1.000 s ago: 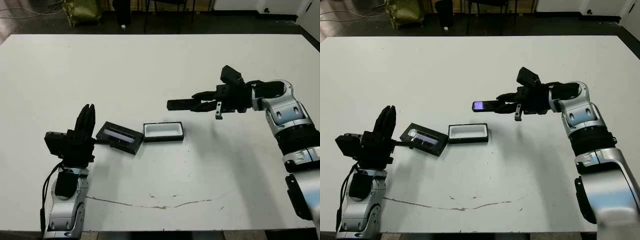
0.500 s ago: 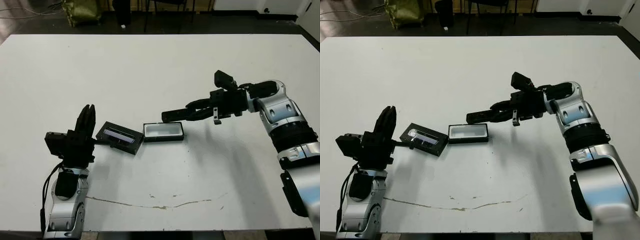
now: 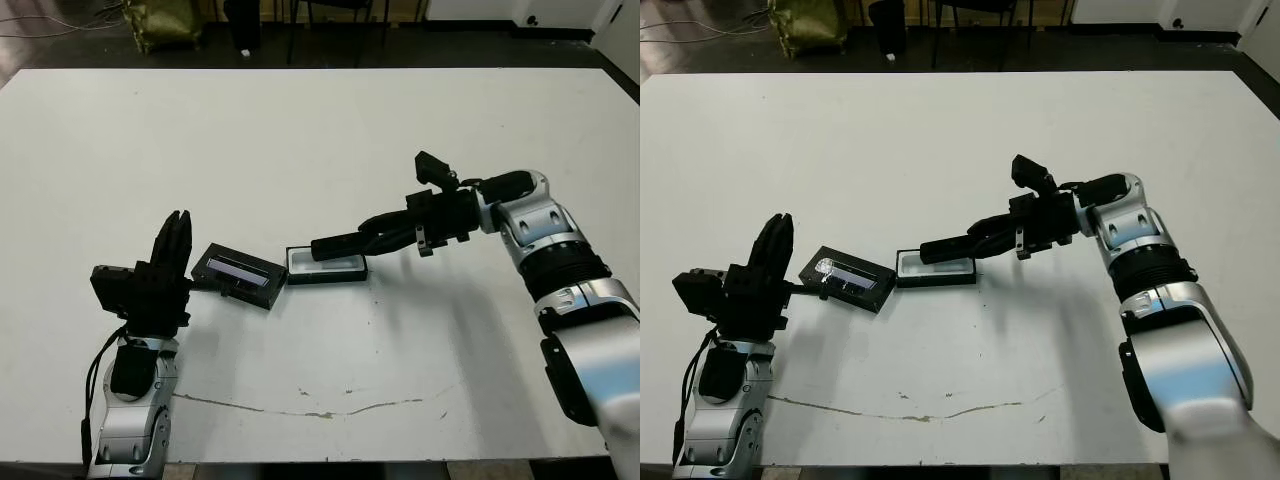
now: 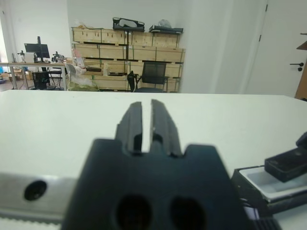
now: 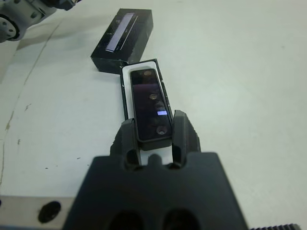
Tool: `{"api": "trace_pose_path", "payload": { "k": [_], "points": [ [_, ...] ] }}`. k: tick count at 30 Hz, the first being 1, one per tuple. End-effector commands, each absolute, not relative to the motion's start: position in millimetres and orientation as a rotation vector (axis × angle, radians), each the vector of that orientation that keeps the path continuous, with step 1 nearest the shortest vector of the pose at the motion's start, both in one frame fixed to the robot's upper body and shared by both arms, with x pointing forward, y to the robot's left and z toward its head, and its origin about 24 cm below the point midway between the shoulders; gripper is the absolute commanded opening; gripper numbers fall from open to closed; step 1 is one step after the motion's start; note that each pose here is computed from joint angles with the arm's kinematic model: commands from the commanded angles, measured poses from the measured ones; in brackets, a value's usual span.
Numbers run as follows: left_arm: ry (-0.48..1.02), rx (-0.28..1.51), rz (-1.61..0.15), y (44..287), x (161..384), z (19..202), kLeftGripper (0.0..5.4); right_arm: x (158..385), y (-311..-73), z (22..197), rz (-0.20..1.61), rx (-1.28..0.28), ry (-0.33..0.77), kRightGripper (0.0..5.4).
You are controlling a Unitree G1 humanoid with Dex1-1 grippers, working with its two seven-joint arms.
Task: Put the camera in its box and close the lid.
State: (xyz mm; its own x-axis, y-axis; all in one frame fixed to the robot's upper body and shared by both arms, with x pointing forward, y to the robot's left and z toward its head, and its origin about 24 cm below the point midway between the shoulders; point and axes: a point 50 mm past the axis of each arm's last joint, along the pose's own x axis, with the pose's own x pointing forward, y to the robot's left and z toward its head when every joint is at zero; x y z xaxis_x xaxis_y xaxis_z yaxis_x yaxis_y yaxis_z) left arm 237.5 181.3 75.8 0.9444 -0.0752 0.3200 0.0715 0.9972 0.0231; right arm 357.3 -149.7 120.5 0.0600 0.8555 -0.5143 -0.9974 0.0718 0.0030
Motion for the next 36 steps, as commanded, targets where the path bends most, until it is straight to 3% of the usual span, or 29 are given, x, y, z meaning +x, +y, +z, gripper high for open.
{"api": "trace_pose_path", "payload": {
  "k": [1, 36],
  "points": [
    [-0.284, 0.011, -0.064, 182.2, 234.1, 68.3, 0.00, 359.0, -145.4, 123.2, 1.468, -0.422, 0.433, 0.10],
    [-0.283, 0.004, -0.067, 181.5, 233.4, 66.5, 0.00, 357.9, -127.0, 123.3, 1.507, -0.448, 0.436, 0.10]
  ]
}}
